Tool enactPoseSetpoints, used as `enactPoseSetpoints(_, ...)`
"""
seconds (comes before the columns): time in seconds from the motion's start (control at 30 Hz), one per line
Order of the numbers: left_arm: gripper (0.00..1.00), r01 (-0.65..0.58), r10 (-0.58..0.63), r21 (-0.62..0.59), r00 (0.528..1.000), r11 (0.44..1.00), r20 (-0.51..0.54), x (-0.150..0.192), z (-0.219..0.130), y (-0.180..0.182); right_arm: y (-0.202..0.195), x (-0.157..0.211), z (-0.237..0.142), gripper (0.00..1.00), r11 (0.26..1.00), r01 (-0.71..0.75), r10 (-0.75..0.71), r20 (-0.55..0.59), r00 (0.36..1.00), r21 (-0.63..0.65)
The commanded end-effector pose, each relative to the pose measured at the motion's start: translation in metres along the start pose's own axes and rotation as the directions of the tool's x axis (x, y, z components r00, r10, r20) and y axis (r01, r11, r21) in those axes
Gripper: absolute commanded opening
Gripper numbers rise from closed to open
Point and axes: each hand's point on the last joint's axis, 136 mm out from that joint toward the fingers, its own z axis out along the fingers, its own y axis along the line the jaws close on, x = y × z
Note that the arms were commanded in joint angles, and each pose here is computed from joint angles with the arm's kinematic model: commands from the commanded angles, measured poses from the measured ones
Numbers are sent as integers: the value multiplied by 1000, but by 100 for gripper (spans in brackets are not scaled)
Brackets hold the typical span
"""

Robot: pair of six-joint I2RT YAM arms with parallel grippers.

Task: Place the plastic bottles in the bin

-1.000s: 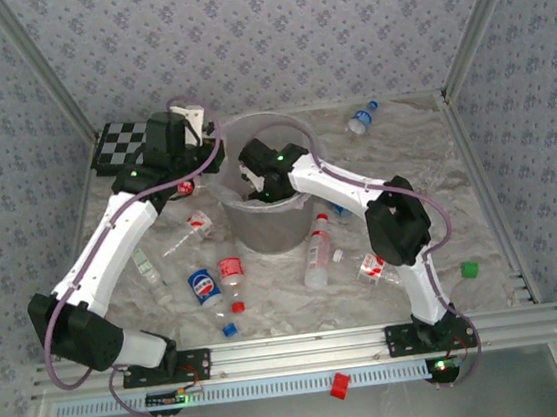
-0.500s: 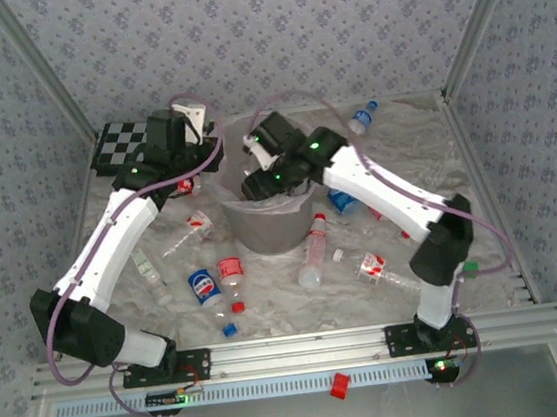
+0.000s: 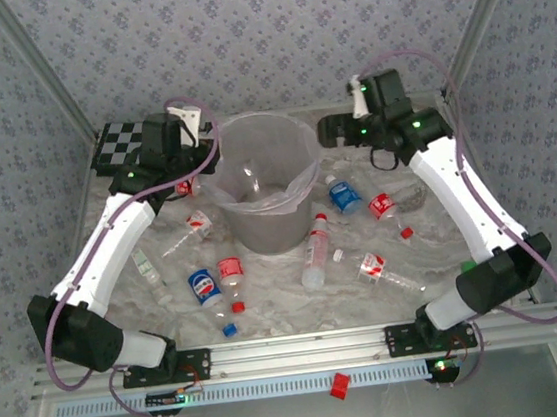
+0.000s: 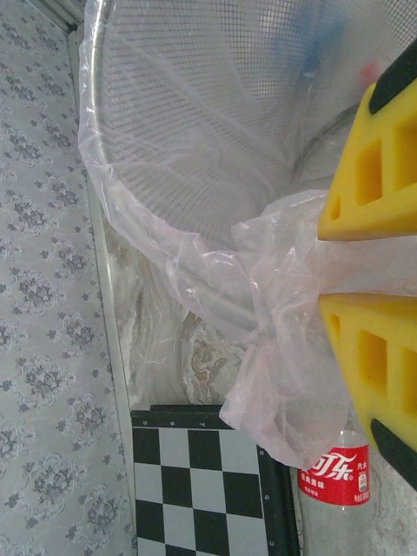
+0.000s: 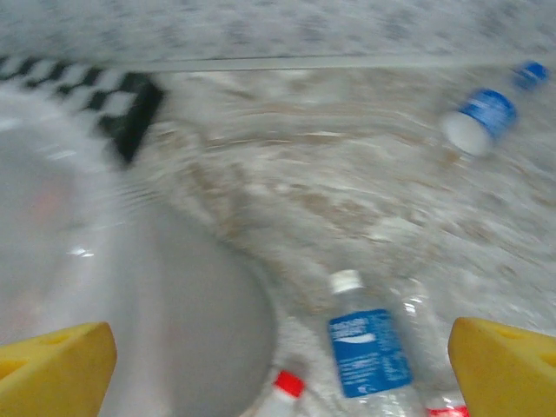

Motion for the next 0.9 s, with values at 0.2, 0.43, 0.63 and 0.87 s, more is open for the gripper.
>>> enactPoseSetpoints(0.2, 24, 7, -7, 2, 998, 1000, -64, 20, -3, 4, -129, -4, 98, 100, 886, -417, 420, 30, 907, 204)
enactPoseSetpoints(0.43, 24, 14, -14, -1, 998, 1000, -61, 22, -4, 5, -162, -2, 190, 100, 819, -487, 525, -56, 849, 303)
enactPoseSetpoints(0.63, 24, 8, -9, -18, 999, 1000, -53, 22, -6, 8, -173, 1, 247, 100, 827, -487, 516, -37, 856, 280)
enactPoseSetpoints(0.87, 24, 5, -6, -20, 998, 1000, -55, 23, -5, 8, -187, 25, 288, 100, 795, -539, 580, -90, 809, 277)
